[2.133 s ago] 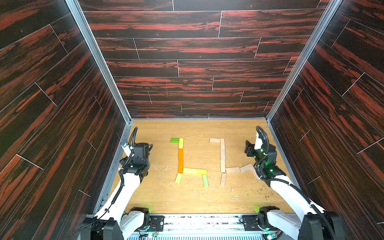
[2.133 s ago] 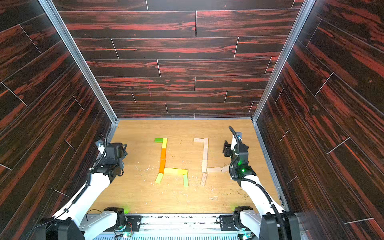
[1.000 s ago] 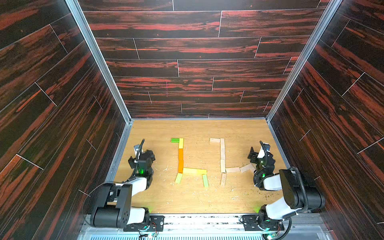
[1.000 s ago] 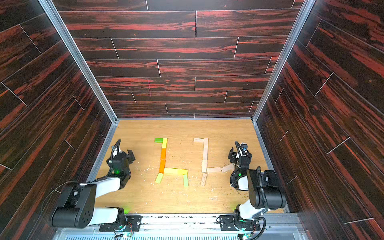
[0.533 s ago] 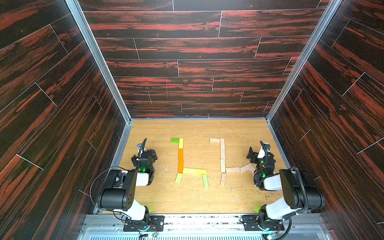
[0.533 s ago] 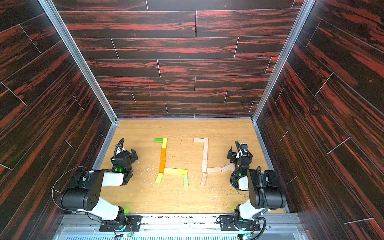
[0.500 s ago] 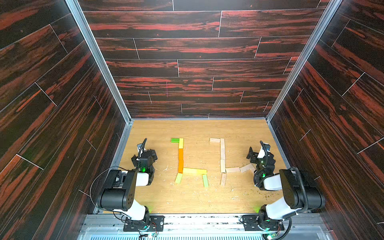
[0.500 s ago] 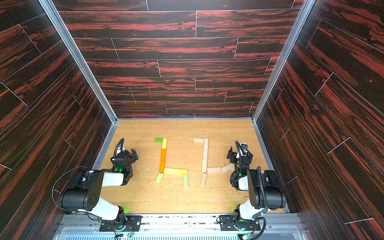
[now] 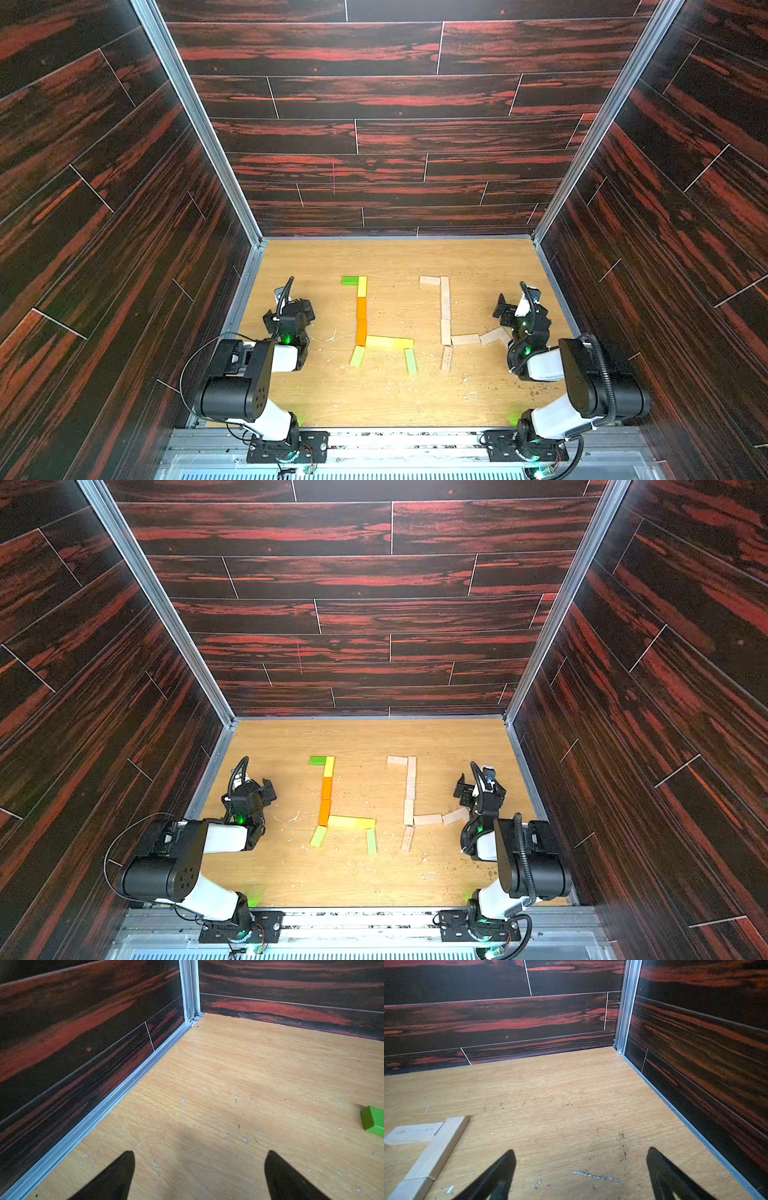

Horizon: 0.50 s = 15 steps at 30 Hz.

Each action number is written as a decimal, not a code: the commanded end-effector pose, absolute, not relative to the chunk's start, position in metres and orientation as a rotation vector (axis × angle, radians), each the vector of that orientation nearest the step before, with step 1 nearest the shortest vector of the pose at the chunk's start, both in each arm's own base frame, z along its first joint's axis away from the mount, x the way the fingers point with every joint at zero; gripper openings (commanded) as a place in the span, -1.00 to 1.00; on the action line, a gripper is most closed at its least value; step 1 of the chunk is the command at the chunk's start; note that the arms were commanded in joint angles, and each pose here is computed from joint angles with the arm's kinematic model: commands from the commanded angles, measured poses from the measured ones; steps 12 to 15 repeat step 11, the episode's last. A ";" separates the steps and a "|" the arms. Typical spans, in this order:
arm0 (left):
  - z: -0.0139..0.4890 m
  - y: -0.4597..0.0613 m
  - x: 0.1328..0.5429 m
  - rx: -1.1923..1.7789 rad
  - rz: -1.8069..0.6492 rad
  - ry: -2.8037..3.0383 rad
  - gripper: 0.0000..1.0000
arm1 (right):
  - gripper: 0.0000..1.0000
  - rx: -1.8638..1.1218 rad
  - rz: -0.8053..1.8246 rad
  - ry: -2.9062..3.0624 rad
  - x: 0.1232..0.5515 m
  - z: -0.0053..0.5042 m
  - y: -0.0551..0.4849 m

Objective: Assemble a giraffe with building blocks
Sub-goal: Reset both arms

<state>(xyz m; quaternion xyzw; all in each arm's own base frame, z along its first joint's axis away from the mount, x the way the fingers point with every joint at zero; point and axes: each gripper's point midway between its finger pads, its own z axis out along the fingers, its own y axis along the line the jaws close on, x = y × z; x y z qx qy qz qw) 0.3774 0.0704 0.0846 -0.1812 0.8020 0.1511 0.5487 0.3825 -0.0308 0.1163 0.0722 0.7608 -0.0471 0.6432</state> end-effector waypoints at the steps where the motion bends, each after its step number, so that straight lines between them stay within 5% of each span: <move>1: 0.099 0.072 0.383 -0.433 0.349 1.861 1.00 | 0.97 0.173 -0.102 1.713 0.386 0.121 -0.032; 15: 0.099 0.072 0.383 -0.434 0.348 1.860 1.00 | 0.97 0.173 -0.102 1.713 0.386 0.121 -0.032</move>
